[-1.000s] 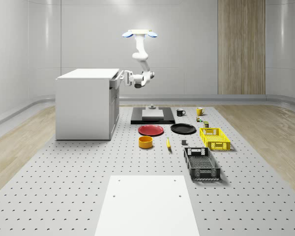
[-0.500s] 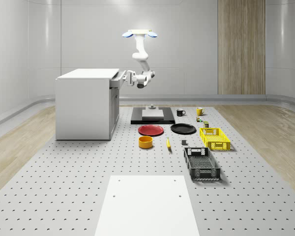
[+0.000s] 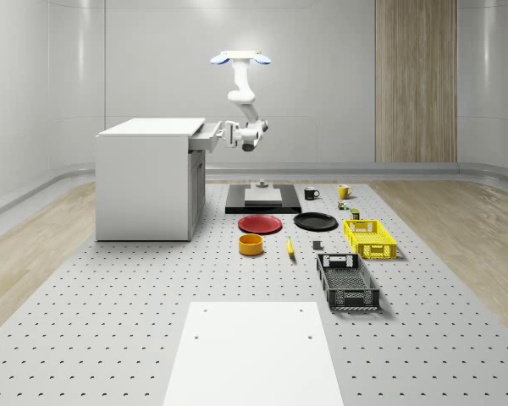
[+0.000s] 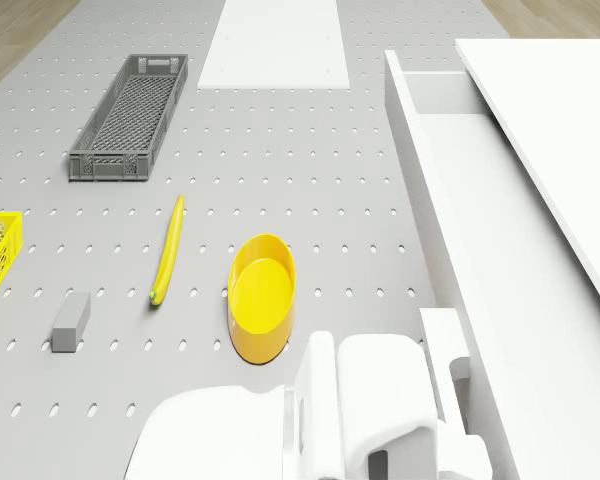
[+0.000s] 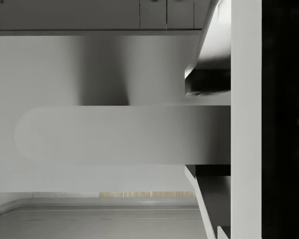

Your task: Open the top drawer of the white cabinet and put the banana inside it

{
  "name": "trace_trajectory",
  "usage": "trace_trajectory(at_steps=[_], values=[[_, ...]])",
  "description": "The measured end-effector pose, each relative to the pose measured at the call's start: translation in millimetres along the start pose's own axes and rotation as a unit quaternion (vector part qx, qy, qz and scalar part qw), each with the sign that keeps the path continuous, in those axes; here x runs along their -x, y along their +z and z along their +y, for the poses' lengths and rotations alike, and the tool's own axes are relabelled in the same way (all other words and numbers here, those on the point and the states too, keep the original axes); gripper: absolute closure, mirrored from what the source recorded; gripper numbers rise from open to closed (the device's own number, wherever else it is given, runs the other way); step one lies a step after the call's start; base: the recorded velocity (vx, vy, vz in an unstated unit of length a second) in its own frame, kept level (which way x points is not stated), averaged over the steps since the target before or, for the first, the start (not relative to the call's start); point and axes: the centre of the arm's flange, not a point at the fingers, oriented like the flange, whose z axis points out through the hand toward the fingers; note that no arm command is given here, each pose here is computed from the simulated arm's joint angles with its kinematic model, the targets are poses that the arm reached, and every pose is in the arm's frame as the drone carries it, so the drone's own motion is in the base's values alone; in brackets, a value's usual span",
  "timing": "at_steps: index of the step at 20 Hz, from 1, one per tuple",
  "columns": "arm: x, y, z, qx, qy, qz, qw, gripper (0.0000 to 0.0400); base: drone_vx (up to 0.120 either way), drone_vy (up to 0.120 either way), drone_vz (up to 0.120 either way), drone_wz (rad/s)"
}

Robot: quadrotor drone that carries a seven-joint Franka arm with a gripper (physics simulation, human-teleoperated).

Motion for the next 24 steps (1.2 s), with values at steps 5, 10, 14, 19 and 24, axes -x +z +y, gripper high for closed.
trace_trajectory(at_steps=[5,10,14,19,24], values=[[-65.0,-25,43.9,-0.002,-0.037,-0.035,0.999,0.0049,0.0,0.0,0.0,0.0],[-48.0,-51,12.4,-0.016,0.017,-0.033,0.999,0.0071,0.0,0.04,0.0,0.0],[-24.9,-63,6.3,-0.01,0.007,-0.02,1.0,0.0026,0.0,0.03,0.0,0.0],[-9.5,-71,2.1,-0.007,0.001,-0.012,1.0,0.0007,0.0,-0.12,0.0,0.0],[-3.4,-74,0.5,-0.006,-0.001,-0.009,1.0,0.0002,0.0,-0.112,0.0,0.0]])
